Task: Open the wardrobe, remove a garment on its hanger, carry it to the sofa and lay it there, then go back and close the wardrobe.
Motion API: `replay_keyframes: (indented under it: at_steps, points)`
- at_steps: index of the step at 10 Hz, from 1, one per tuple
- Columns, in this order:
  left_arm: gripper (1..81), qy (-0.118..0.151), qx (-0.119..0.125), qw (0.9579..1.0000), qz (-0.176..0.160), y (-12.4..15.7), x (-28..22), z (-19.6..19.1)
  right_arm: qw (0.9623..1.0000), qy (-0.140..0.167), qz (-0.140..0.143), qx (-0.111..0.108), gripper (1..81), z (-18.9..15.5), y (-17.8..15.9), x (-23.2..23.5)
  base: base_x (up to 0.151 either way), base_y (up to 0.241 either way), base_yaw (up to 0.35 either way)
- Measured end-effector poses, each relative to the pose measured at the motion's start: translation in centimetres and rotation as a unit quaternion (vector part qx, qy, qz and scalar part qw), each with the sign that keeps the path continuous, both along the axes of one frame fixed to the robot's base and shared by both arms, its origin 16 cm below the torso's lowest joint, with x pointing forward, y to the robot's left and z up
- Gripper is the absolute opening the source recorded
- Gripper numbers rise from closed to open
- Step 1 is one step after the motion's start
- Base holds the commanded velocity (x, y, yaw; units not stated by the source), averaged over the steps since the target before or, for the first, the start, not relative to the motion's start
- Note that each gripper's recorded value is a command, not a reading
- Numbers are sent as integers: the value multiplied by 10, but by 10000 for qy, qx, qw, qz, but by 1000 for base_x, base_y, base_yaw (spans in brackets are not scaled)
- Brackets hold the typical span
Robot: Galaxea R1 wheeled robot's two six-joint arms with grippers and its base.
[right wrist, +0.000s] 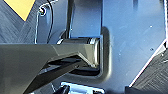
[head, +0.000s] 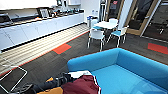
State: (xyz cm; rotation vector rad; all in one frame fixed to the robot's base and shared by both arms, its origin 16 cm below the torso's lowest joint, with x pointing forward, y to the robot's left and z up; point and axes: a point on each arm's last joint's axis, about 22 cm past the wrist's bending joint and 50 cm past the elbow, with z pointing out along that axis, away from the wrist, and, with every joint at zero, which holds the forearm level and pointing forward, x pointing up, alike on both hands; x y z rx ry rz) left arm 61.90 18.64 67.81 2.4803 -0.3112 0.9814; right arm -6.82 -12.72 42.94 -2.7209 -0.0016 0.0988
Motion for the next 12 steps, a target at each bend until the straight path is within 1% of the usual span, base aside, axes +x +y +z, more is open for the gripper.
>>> replay_keyframes:
  at_steps: [1,2,3,4,6,8,10,12]
  points:
    - [811,58,41,10000,27,6,-6,-7,10000,0,0,0,811,0,0,0,0,0,0]
    - [811,132,178,9997,124,25,-13,-20,10000,1,-2,0,811,0,0,0,0,0,0]
    - [811,257,351,9987,247,49,-26,-36,10000,0,1,3,811,0,0,0,0,0,0]
    - [811,404,462,9976,328,65,-43,-54,10000,0,3,1,811,0,0,0,0,0,0]
    - [811,701,632,9946,420,85,-79,-87,10000,-2,1,0,811,0,0,0,0,0,0]
    - [811,1007,828,9901,526,110,-131,-114,9999,-125,9,0,811,0,0,9,0,0,0]
    - [811,1323,912,9856,535,119,-196,-137,9994,-339,8,1,811,-1,0,25,0,0,0]
    - [811,1678,905,9805,476,115,-262,-160,9988,-481,10,2,811,-1,0,35,0,0,0]
